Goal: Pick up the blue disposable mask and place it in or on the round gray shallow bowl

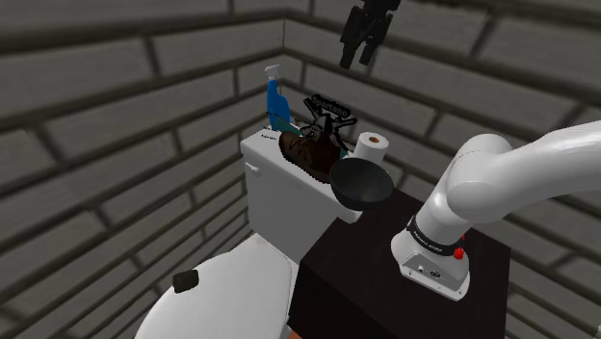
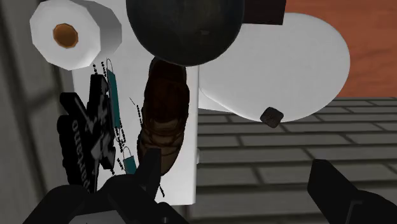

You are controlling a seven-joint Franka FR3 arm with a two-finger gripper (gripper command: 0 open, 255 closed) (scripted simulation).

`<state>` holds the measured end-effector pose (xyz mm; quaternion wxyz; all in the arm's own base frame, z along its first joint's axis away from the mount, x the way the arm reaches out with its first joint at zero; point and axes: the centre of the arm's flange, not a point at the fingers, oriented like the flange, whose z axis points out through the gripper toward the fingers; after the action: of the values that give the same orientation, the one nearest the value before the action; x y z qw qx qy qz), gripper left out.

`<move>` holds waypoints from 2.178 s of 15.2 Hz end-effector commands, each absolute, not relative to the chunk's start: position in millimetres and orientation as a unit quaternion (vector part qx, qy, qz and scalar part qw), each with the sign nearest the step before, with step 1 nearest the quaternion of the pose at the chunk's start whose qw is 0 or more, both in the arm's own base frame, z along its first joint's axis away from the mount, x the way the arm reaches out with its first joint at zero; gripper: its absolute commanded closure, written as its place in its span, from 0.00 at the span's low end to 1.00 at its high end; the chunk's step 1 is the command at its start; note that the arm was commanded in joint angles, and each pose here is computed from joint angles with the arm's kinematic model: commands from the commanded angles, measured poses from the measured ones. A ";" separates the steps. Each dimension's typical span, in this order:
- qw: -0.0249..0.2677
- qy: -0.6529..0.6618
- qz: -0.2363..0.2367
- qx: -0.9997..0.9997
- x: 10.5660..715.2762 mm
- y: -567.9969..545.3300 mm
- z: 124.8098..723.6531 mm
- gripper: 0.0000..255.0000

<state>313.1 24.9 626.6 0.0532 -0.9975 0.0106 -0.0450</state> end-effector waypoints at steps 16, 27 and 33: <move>0.082 0.026 0.005 -0.996 463.1 -48.6 496.4 0.00; 0.103 0.037 0.042 -0.993 563.3 -99.2 389.0 0.00; 0.114 0.043 0.062 -0.991 614.1 -125.5 326.4 0.00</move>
<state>615.6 -124.3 353.7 0.0986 -0.9942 0.0423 0.0110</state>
